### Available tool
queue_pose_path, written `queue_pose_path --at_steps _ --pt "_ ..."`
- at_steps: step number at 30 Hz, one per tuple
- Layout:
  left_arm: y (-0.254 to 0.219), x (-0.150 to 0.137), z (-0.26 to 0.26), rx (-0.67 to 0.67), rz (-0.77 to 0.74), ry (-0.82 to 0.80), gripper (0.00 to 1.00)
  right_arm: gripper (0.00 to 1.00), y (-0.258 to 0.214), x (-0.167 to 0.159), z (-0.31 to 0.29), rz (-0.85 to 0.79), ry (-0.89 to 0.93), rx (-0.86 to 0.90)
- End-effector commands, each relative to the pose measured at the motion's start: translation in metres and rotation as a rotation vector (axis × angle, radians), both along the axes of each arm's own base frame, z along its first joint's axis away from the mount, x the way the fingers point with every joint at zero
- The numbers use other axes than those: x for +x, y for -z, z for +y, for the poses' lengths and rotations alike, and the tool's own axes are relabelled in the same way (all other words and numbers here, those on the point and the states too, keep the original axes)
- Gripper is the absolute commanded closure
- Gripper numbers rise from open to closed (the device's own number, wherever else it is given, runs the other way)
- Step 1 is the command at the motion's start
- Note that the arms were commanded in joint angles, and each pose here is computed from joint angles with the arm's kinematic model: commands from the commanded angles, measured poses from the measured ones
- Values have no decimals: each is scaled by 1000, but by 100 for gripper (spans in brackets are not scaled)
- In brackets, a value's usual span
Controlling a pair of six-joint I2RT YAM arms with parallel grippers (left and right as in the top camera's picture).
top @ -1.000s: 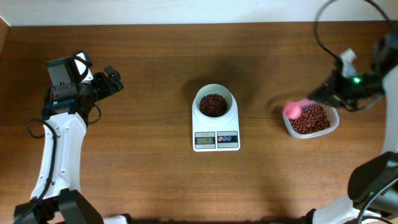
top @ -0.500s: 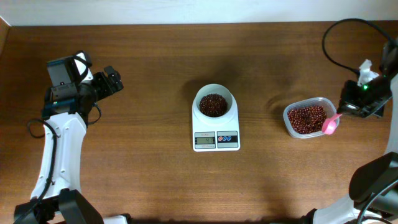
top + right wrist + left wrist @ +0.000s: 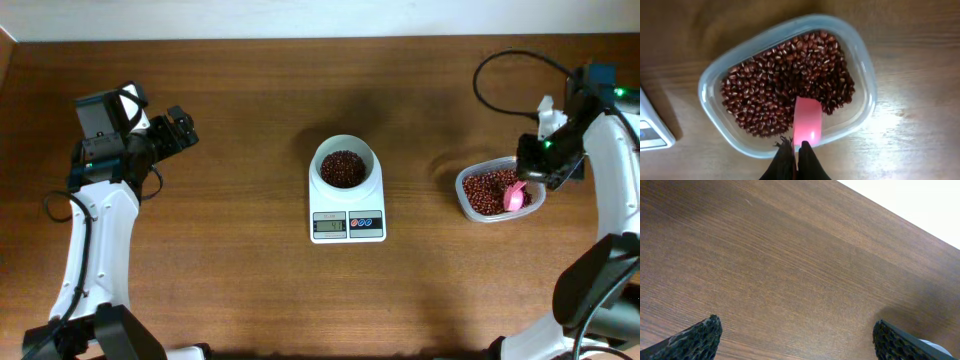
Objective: Scoop item into bowl and weigh 50g on scale
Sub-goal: 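Drag the pink scoop through the beans to refill it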
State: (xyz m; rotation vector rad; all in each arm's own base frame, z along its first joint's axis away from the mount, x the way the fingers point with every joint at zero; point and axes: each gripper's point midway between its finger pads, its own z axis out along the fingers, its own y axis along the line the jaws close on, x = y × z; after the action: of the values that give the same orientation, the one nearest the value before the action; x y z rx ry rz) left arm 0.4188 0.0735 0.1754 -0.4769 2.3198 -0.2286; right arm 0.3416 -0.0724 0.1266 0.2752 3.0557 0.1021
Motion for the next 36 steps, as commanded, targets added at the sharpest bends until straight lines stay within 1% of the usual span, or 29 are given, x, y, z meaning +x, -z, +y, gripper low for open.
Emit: queue_pose_path --at_steps 1,4,6,10,13,18,22,31,32,34,36 --pt "-5 3 4 2 -12 -15 1 96 18 -10 16 17 -15 70" --pt "-5 3 4 2 -12 -15 1 96 25 -8 42 -8 -11 222" --pt "-5 3 4 2 -12 -15 1 96 25 -4 42 -14 57 233" --pt "-5 3 4 2 -12 -15 1 96 24 8 37 -54 124 234" --pt "-5 3 4 2 -12 -15 1 96 18 15 36 -97 167 322" --pt "-5 3 4 2 -12 -15 1 96 16 10 13 -110 238 362" --pt "-5 3 4 2 -12 -15 2 96 8 9 12 -147 216 447" --pt "-5 3 4 2 -12 -15 1 96 26 -4 6 -128 218 459" --pt "-5 3 4 2 -12 -15 1 96 26 -3 5 -138 218 464" --pt "-5 3 4 2 -12 -15 1 96 16 2 4 -200 205 541" --pt "-5 3 4 2 -12 -15 1 96 15 0 -6 -212 236 547"
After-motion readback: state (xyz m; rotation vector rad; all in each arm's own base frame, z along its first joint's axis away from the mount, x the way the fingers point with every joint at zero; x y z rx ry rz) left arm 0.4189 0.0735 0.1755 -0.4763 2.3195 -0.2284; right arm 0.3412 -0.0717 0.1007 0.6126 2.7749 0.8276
